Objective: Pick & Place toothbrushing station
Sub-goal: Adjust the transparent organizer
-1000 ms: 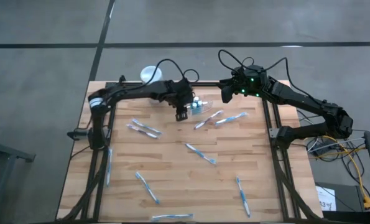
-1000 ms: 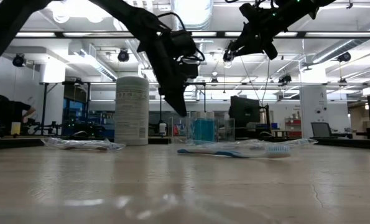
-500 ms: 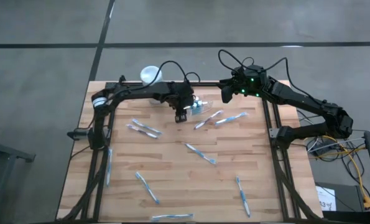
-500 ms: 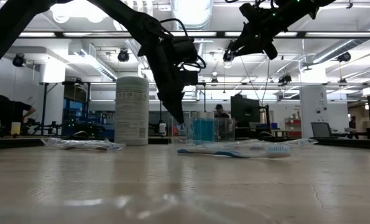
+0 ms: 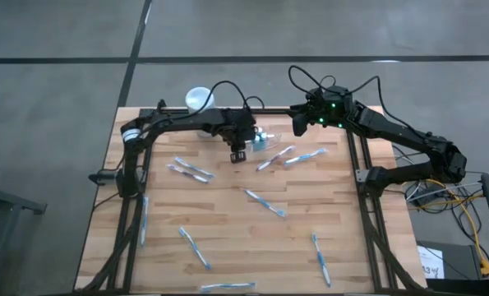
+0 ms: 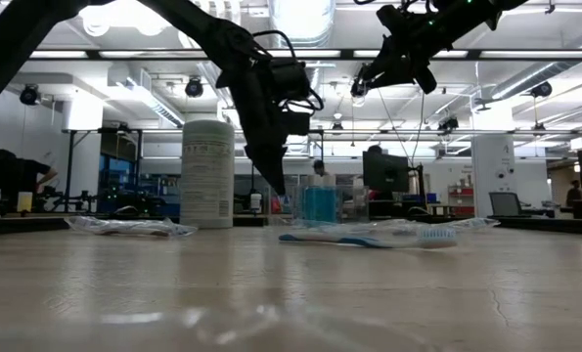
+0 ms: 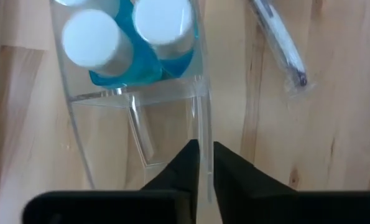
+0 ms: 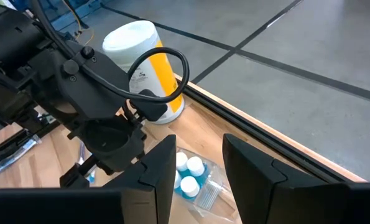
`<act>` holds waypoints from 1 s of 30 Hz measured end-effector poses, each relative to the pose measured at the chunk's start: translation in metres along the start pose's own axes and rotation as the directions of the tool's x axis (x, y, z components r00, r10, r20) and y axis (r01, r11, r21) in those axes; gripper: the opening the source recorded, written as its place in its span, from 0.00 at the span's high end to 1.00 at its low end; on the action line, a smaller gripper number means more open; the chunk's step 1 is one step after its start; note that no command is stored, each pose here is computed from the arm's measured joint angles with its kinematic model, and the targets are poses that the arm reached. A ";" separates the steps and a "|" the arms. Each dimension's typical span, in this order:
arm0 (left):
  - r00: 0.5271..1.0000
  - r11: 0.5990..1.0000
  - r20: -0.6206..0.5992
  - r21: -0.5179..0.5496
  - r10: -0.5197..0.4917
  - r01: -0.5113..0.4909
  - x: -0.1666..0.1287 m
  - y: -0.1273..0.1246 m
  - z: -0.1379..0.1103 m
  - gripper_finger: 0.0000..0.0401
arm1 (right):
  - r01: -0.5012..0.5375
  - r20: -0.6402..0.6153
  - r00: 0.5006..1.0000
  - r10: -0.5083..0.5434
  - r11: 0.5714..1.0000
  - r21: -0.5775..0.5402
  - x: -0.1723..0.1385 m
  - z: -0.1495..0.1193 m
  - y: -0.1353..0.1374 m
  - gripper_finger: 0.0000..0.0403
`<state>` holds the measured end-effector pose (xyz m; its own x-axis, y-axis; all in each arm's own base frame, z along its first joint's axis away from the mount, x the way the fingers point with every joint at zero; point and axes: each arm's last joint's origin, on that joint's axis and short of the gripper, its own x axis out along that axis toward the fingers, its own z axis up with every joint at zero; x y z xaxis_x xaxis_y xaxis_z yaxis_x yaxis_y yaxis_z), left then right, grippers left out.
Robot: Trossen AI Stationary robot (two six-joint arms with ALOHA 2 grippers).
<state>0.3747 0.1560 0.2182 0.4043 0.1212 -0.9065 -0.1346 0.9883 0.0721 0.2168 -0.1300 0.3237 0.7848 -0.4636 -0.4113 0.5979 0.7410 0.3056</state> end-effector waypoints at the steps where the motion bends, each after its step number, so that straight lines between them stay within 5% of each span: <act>1: 1.000 1.000 -0.005 0.006 -0.003 0.003 0.000 0.000 -0.001 0.93 | 0.000 0.000 1.000 0.000 1.000 0.000 0.000 0.000 0.000 0.68; 19: 0.982 0.988 -0.162 0.107 -0.098 0.116 -0.005 -0.006 -0.016 0.97 | 0.000 0.000 1.000 0.000 1.000 0.000 0.000 0.000 0.000 0.68; 30: 0.961 0.947 -0.206 0.224 -0.184 0.229 -0.007 -0.011 -0.022 0.97 | 0.000 0.000 1.000 0.000 1.000 0.000 0.000 0.000 0.000 0.68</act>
<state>0.3534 0.1421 0.2143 0.2271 -0.0845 -0.9702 0.1679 0.9847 -0.0465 0.2168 -0.1300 0.3237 0.7849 -0.4636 -0.4111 0.5978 0.7411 0.3057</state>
